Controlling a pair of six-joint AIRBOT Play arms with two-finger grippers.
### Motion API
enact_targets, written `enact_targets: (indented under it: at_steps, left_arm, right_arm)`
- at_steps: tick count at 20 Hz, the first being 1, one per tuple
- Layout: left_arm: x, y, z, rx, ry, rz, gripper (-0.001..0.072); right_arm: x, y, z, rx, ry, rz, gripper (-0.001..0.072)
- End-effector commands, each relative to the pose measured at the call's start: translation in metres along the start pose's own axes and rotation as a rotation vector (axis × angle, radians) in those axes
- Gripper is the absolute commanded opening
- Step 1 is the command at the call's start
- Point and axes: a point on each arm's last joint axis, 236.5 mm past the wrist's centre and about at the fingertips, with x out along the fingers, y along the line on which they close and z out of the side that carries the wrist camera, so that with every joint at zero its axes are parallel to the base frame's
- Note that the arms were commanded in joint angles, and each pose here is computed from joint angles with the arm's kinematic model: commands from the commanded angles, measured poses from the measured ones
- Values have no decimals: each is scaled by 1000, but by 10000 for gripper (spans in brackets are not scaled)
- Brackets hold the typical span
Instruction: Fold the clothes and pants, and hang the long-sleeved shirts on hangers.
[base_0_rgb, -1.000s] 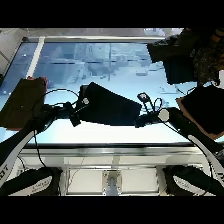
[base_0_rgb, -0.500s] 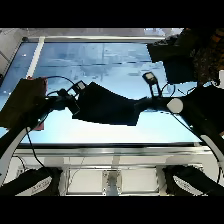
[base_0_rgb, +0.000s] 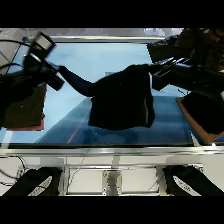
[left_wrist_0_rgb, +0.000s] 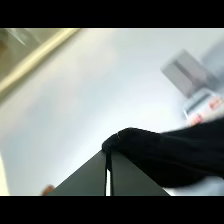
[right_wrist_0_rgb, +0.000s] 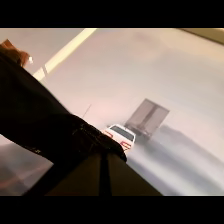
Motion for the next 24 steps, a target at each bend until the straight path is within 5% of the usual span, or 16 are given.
enact_targets:
  at_steps: [1, 8, 24]
  left_arm:
    - [-79, 51, 41, -89, -132, 159, 5]
    - [-157, 73, 33, -142, -94, 224, 6]
    - [-163, 56, -30, -159, 220, 155, 6]
  right_arm:
    - [-45, 23, 43, 12, -100, 53, 3]
    - [-82, 82, 55, 187, -68, 282, 3]
    - [-100, 135, 57, 431, 16, 541, 3]
